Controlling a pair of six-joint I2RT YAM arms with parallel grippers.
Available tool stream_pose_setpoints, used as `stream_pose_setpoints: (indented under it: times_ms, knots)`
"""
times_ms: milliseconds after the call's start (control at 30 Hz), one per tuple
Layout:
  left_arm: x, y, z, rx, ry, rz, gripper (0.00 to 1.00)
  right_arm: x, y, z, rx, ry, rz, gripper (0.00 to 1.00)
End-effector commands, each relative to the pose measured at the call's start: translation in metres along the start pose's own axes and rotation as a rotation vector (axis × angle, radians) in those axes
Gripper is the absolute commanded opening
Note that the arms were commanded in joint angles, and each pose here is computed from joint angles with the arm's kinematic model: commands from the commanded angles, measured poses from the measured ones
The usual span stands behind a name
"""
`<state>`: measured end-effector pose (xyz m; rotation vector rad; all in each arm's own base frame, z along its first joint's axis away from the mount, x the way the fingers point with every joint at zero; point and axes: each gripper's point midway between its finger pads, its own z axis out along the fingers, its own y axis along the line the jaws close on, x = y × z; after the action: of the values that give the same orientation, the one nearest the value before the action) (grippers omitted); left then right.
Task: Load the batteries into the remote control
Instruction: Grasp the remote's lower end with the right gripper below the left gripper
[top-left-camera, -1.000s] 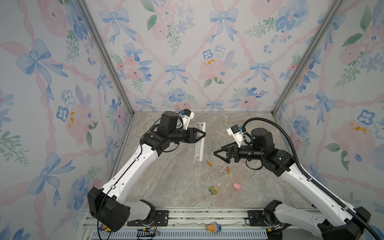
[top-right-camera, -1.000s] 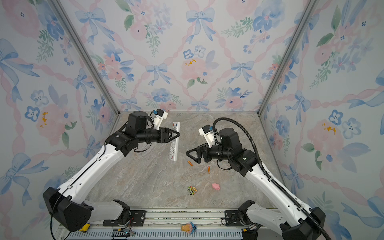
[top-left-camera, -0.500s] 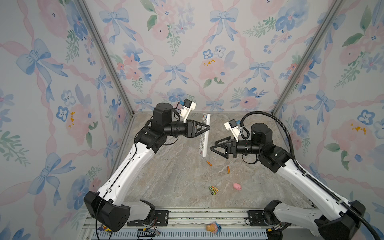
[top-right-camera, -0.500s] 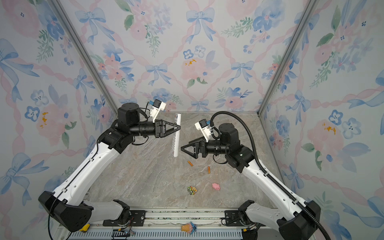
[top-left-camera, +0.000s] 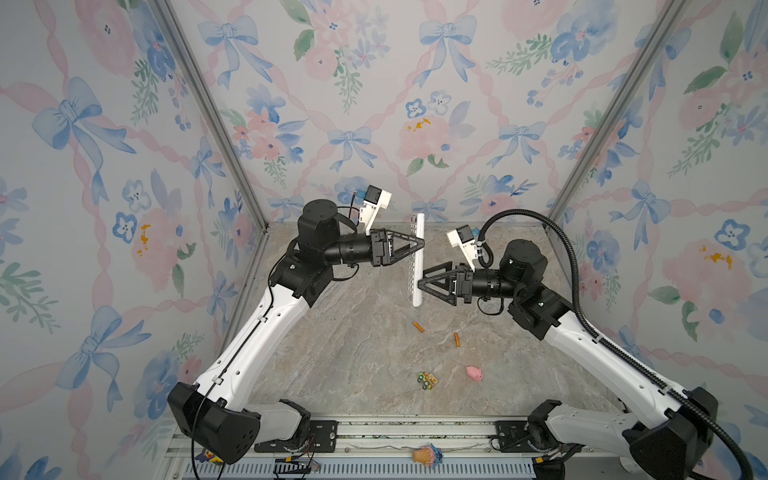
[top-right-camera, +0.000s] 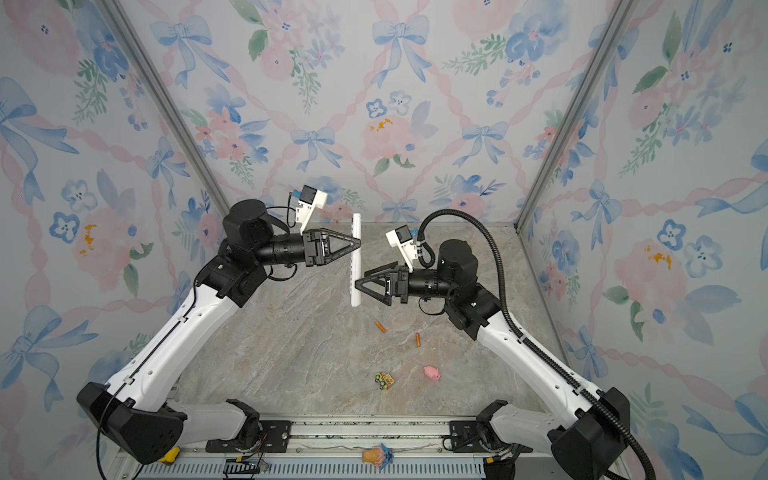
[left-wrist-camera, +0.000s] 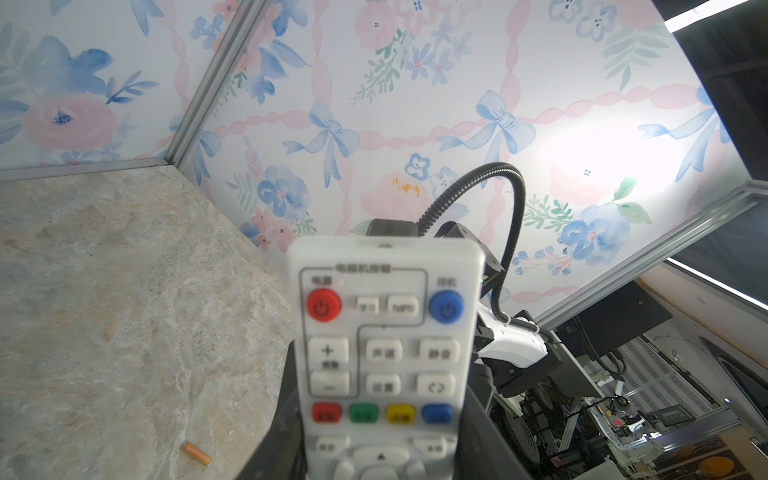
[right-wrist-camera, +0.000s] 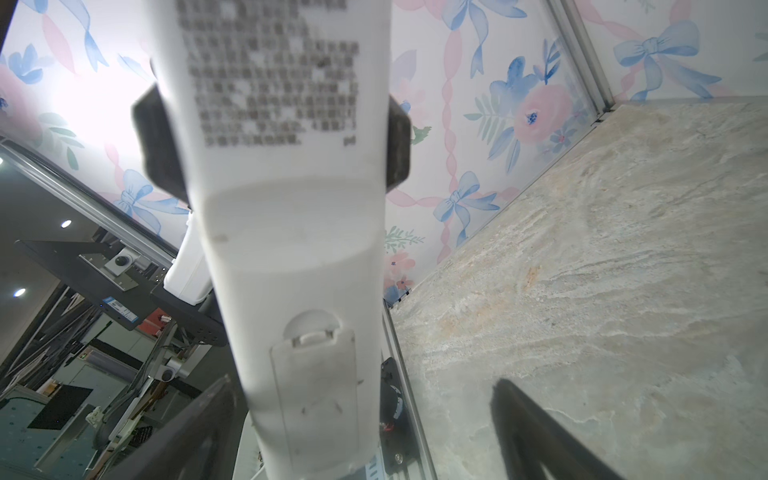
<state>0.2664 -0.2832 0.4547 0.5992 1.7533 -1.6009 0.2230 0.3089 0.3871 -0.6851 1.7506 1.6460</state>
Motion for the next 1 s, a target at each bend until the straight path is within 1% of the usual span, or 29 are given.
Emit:
stream_pose_setpoints:
  times_ms: [0,233,300,600,700,833,967]
  knots:
    - [-0.007,-0.015,-0.004,0.065,-0.026,0.019,0.07,-0.006,0.010,0.001,-0.065,-0.009,-0.011,0.97]
    - [-0.008,-0.015,-0.004,0.066,-0.030,0.018,0.07,-0.003,0.018,0.006,-0.119,0.019,-0.010,0.99]
    - [-0.008,-0.015,-0.004,0.064,-0.035,0.019,0.07,-0.001,0.019,0.007,-0.126,0.027,-0.008,0.96]
    - [-0.011,-0.016,-0.003,0.072,-0.049,0.018,0.07,0.001,0.020,0.011,-0.144,0.043,-0.004,0.89]
    - [-0.012,-0.015,-0.003,0.076,-0.054,0.021,0.07,0.004,0.019,0.013,-0.152,0.057,0.001,0.83]
    - [-0.014,-0.015,-0.002,0.078,-0.064,0.021,0.07,0.003,0.020,0.011,-0.152,0.055,-0.003,0.79]
    - [-0.014,-0.013,-0.003,0.071,-0.076,0.024,0.07,0.003,0.021,0.012,-0.153,0.056,-0.002,0.71]
